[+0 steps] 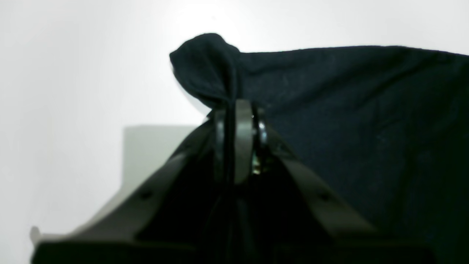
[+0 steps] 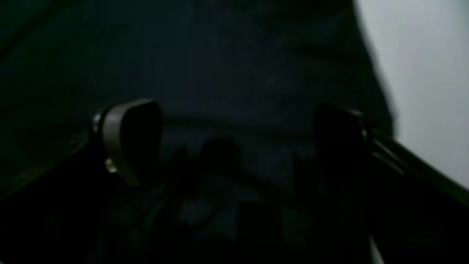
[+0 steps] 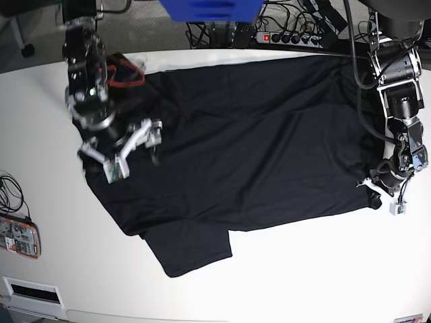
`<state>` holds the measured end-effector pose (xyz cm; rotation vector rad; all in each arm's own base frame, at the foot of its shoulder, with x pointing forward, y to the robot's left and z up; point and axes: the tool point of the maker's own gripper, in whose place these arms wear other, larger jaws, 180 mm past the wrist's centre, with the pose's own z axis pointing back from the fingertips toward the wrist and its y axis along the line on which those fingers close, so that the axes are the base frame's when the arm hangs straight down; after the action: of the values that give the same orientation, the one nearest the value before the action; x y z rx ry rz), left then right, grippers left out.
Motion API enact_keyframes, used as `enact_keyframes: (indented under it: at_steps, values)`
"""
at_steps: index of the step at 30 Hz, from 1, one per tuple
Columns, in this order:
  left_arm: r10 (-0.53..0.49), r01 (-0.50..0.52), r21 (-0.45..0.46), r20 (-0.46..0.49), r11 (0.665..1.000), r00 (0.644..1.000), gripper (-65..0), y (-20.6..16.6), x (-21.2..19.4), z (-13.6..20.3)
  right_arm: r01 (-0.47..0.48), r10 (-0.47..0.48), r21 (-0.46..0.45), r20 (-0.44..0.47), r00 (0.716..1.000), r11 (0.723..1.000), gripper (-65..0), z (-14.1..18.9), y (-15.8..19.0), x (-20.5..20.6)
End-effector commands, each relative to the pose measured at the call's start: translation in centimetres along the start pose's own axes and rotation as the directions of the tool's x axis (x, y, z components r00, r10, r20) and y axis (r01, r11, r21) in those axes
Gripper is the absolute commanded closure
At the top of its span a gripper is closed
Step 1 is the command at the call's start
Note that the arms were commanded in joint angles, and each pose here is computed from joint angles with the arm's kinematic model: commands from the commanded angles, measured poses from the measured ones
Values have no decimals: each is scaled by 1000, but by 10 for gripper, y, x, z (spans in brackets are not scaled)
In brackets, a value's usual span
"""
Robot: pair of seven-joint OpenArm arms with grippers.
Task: Fold the T-shirt properly
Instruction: 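Move the right gripper along the shirt's side and grasp the sleeve edge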
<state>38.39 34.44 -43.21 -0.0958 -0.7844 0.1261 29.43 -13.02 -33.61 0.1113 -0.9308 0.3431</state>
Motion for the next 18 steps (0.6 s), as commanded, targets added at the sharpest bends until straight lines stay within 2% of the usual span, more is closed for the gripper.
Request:
enact_keyframes:
  at_steps: [1, 5, 8, 12, 15, 18]
  values:
    - [-19, 20, 10, -29, 1000, 999, 0, 5, 1, 2, -15, 17, -20, 71, 997, 1000, -613, -1, -10, 29]
    - [-18, 18, 7, -29, 1000, 999, 0, 3, 1, 2, -47, 62, -85, 176, 983, 995, -613, -15, -43, 112]
    - [-18, 18, 6, -29, 1000, 999, 0, 2, 0, 1, -27, 44, -95, 188, 981, 995, -613, -39, -59, 148]
    - [-17, 17, 7, -29, 1000, 999, 0, 3, 0, 1, 43, -36, -95, 75, 997, 995, -613, -87, -84, 138]
    - [-18, 18, 7, -28, 1000, 999, 0, 3, 1, 2, 117, -116, -84, 19, 993, 990, -613, -119, -90, 117]
    - [-17, 17, 6, -28, 1000, 999, 0, 2, 1, 1, 172, -172, -80, 2, 985, 982, -613, -142, -94, 106]
